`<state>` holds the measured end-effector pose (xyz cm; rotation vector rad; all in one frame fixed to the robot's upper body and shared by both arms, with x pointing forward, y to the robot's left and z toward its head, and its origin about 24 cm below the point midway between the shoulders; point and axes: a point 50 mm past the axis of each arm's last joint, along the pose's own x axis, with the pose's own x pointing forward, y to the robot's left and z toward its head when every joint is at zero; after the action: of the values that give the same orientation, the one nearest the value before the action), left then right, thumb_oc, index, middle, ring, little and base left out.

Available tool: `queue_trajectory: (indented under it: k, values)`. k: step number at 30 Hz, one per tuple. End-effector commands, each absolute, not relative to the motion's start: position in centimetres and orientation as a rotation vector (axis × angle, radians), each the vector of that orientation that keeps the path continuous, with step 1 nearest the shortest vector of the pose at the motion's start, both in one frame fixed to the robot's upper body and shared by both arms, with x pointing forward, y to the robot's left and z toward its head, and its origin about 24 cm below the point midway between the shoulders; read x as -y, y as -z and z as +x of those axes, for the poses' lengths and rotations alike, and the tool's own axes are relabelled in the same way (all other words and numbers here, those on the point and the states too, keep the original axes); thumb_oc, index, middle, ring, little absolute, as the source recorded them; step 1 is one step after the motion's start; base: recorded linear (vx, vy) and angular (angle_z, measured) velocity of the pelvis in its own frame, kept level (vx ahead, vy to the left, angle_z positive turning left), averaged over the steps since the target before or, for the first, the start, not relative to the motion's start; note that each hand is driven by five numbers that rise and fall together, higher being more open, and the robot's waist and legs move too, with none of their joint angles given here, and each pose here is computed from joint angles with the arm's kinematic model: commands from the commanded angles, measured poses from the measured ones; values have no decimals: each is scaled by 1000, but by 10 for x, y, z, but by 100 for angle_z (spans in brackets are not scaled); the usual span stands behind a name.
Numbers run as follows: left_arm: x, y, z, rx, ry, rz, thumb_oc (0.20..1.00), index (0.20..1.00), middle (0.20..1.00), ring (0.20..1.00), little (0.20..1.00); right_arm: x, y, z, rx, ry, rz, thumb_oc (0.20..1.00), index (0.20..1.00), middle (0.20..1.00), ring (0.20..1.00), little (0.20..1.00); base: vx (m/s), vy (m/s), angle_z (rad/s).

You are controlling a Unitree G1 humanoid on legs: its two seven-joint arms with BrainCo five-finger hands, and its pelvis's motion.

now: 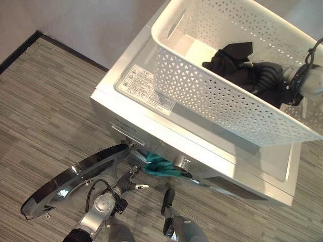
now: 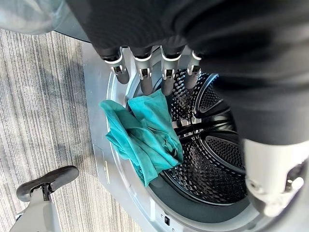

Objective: Grab the laundry basket,head to the washer,open it,put in the laundry and shut it.

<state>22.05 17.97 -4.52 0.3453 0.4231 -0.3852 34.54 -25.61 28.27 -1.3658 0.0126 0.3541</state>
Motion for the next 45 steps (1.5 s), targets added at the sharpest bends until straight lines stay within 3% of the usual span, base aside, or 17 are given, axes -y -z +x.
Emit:
queue_trajectory:
  k: [1, 14, 27, 35, 45]
  values:
    - [-164, 14, 239, -246, 449, 328, 1000, 1000, 1000, 1000, 1000, 260, -229, 343, -219, -511, -1344, 200, 200, 200, 200, 200, 0, 0, 0]
    - [-173, 22, 236, -284, 396, 313, 1000, 1000, 1000, 1000, 1000, 285, -296, 347, 143, -131, -1037, 200, 200, 200, 200, 200, 8, 27, 1]
    - [-195, 41, 216, -379, 301, 295, 1000, 1000, 1000, 1000, 1000, 293, -364, 314, 596, 114, -752, 200, 200, 200, 200, 200, 22, 78, 0]
    - [-194, 44, 215, -382, 297, 338, 1000, 1000, 1000, 1000, 1000, 314, -370, 298, 743, 378, -677, 200, 200, 200, 200, 200, -94, 180, -6]
    - [-191, 45, 226, -376, 252, 366, 1000, 1000, 1000, 1000, 1000, 297, -328, 262, 895, 423, -668, 200, 200, 200, 200, 200, -175, 223, -13]
